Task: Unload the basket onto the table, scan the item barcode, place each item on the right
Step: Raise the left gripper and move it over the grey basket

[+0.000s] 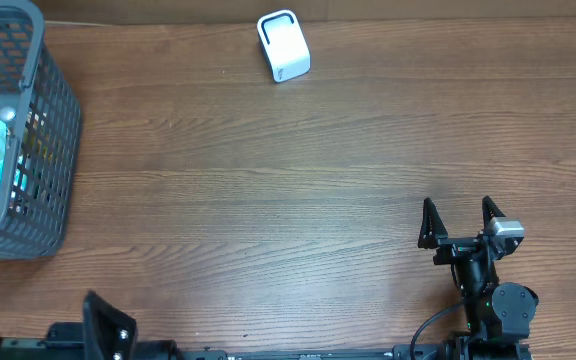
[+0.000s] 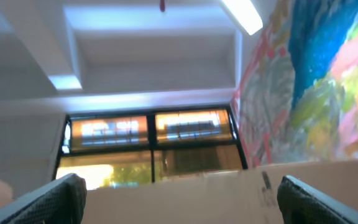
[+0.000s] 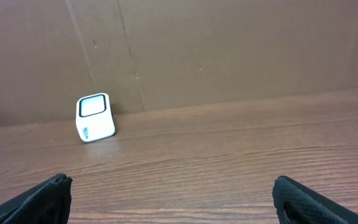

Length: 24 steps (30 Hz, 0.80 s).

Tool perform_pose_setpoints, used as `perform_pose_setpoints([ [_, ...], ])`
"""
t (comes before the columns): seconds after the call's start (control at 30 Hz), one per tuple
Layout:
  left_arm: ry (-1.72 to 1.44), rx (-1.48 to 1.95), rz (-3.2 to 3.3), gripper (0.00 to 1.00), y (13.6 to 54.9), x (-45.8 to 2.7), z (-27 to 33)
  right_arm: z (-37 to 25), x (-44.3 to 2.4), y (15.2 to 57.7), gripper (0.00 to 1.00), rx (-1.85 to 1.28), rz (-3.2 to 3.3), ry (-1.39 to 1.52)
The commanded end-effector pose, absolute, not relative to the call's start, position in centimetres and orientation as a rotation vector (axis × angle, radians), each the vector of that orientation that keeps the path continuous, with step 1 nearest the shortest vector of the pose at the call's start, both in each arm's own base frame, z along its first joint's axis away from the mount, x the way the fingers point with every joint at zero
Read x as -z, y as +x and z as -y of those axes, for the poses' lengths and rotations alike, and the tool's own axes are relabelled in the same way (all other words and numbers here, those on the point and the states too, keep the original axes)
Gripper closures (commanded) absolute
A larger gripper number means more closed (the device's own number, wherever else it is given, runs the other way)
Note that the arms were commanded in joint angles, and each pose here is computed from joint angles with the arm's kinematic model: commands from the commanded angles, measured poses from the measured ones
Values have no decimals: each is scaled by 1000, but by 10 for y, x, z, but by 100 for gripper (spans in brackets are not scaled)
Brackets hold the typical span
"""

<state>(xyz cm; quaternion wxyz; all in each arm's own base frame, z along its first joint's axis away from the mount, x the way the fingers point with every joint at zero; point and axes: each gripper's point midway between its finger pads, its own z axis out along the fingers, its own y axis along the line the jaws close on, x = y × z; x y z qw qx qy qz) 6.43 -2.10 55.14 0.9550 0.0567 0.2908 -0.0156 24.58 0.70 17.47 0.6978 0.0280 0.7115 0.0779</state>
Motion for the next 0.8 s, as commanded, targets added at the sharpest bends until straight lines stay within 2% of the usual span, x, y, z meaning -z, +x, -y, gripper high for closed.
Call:
perform_pose_setpoints([
  [0.0,199,50,-637,0,72,-584,35,-7,-172,246,0,-173,-1585,68],
  [0.13,271,99,-787,0,101,-619,48,-7,-172,246,0,-173,-1585,68],
  [0.4,313,184,-1105,0,172,-645,58,-7,-172,246,0,-173,-1585,68],
  [0.6,283,246,-1435,0,242,-607,56,-7,-172,246,0,-173,-1585,68],
  [0.77,252,295,-1700,1,292,-545,55,-7,-172,246,0,-173,-1585,68],
])
